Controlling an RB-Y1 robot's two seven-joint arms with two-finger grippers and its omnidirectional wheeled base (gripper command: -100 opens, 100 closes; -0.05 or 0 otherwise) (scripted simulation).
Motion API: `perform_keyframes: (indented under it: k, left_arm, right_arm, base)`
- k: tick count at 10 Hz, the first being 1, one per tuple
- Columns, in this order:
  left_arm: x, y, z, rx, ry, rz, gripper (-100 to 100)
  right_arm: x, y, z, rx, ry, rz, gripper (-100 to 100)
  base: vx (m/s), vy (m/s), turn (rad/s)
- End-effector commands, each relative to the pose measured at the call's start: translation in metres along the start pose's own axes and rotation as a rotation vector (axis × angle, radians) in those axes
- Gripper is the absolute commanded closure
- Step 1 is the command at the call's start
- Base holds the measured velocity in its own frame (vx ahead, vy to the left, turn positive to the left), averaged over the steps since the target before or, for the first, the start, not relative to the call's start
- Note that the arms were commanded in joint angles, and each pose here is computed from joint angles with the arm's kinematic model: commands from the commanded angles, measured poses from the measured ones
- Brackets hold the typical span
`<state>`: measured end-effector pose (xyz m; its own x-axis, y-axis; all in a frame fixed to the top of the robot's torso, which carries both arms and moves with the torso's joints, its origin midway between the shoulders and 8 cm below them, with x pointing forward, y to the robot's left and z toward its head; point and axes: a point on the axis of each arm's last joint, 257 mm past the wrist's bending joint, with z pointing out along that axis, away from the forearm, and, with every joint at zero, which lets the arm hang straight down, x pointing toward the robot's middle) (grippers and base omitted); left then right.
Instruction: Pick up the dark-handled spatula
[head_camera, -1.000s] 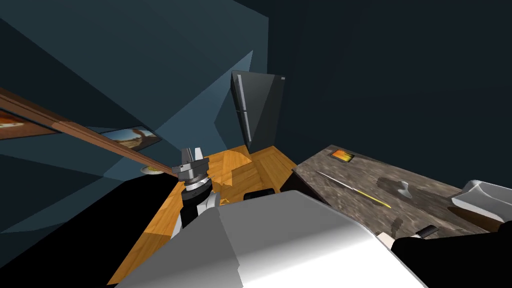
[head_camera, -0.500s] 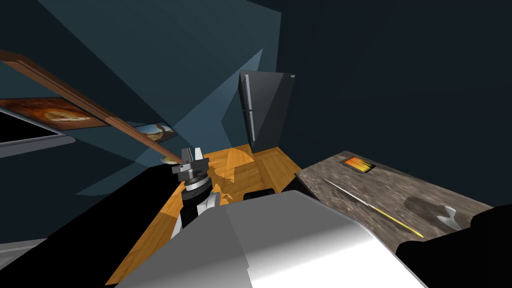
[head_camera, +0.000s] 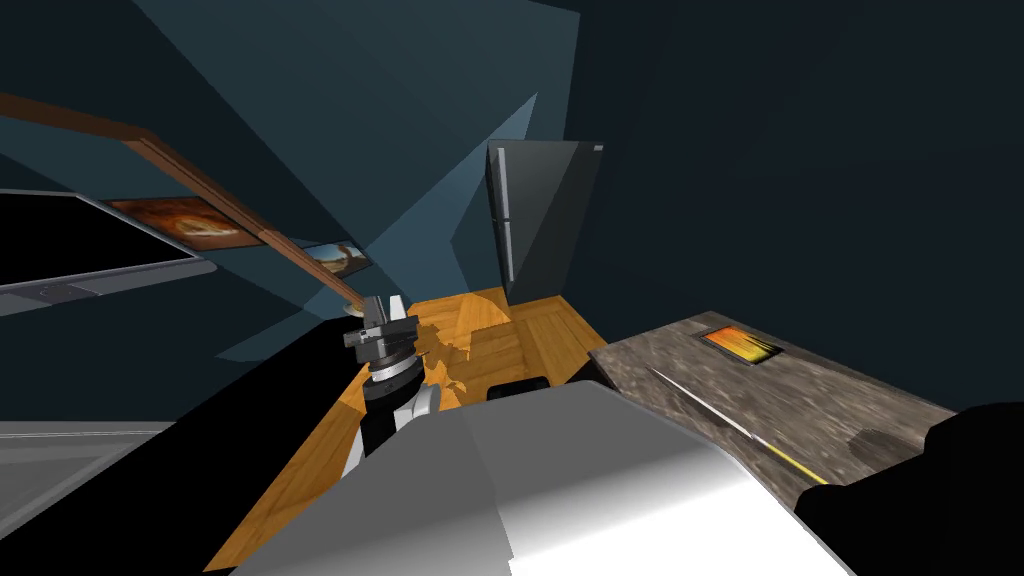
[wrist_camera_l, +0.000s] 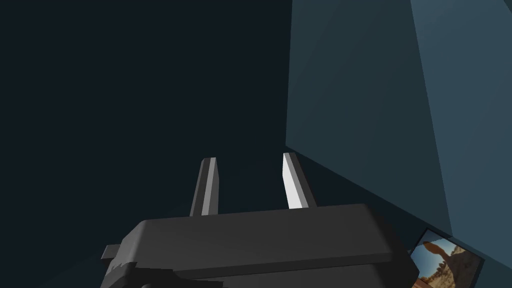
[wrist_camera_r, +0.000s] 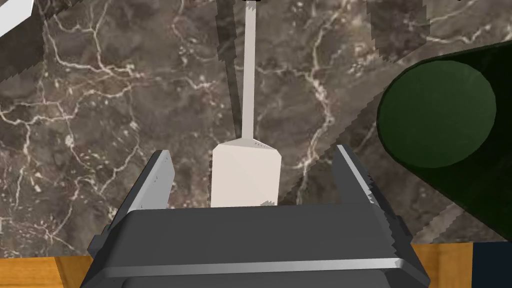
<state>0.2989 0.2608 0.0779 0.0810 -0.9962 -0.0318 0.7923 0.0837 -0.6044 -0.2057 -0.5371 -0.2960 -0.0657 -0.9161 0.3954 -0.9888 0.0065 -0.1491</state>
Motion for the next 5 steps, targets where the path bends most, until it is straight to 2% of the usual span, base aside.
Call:
perform_keyframes:
  k: [1,3,5]
  left_arm:
    - [0.0,0.0,0.0,0.0,0.0,0.0,0]
    - [0.0,0.0,0.0,0.0,0.0,0.0,0]
    - [0.0,0.0,0.0,0.0,0.0,0.0,0]
  right_arm:
    - [-0.0009,0.0056,-0.0013,-0.015,-0.011,0.055,-100]
    - [-0.0043,0.0107,-0.0009,-0.03,-0.028,0.121,-100]
    - [-0.0087,0.0094,0.0014,-0.028,-0.043,0.162,-100]
  base:
    - [-0.033,-0.093,0.152]
    - [-0.066,-0.164,0.241]
    - [-0.074,-0.158,0.127]
